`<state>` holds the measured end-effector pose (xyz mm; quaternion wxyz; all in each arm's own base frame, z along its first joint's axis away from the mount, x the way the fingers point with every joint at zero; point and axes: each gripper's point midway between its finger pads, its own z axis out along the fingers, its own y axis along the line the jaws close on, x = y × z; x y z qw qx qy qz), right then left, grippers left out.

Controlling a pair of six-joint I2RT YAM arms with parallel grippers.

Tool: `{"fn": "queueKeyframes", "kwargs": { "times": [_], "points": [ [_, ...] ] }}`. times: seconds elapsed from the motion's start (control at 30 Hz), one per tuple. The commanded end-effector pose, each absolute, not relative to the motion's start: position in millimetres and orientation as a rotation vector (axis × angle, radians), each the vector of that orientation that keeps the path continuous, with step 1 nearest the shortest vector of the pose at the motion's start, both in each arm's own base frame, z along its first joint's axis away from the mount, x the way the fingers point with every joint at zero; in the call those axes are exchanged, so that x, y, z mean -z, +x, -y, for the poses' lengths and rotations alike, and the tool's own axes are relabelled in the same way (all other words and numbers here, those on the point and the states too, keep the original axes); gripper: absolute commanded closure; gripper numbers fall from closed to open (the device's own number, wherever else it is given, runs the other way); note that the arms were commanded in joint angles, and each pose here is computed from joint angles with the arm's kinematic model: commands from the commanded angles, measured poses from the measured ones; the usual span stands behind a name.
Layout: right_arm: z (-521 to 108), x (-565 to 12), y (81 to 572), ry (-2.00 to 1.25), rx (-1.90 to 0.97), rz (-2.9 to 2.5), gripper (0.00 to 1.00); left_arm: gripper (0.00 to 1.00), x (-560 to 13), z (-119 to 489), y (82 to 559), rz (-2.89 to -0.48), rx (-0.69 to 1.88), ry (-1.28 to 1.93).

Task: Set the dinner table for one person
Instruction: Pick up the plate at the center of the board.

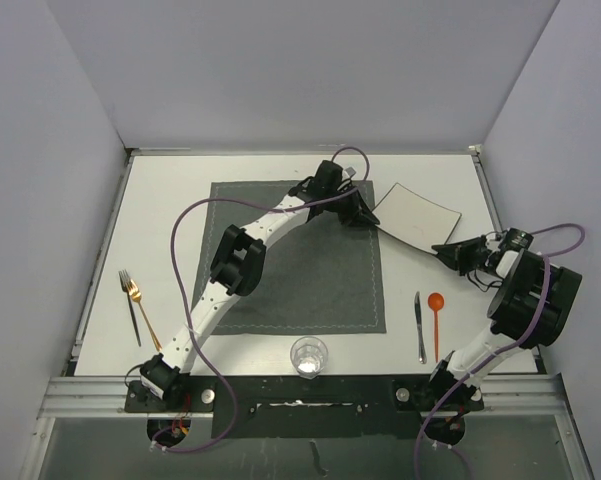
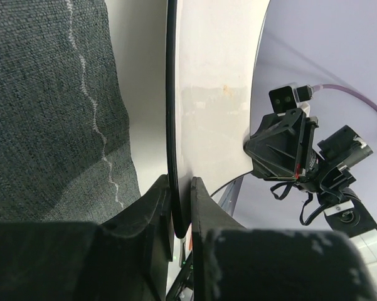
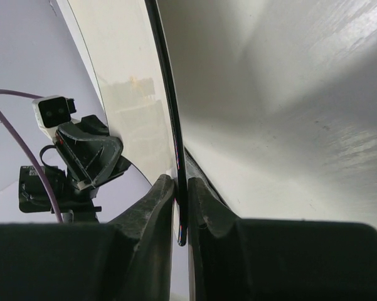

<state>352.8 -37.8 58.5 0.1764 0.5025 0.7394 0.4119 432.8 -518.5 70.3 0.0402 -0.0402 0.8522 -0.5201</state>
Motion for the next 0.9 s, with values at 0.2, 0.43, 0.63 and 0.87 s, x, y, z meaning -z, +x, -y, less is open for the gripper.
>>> {"fn": "queueKeyframes", "kwargs": {
  "times": [0.2,0.43,0.63,0.87],
  "points": [
    [33.8,-69.4,366.2,1.334,-1.261,-2.033,0.79,1.00,-88.2,537.6,414.9,-2.500,1.647,0.143],
    [25.1,-55.5,371.9,1.354,-1.290,-2.037,0.51,1.00,-89.0,539.4,410.2,-2.505,1.660,0.148],
    [17.7,-47.2,376.5,1.379,-1.305,-2.012,0.47,1.00,-90.5,540.3,407.4,-2.508,1.694,0.130],
    [13.2,-43.5,377.7,1.382,-1.296,-1.999,0.44,1.00,-115.1,544.0,404.8,-2.465,1.775,0.124]
  ]
}}
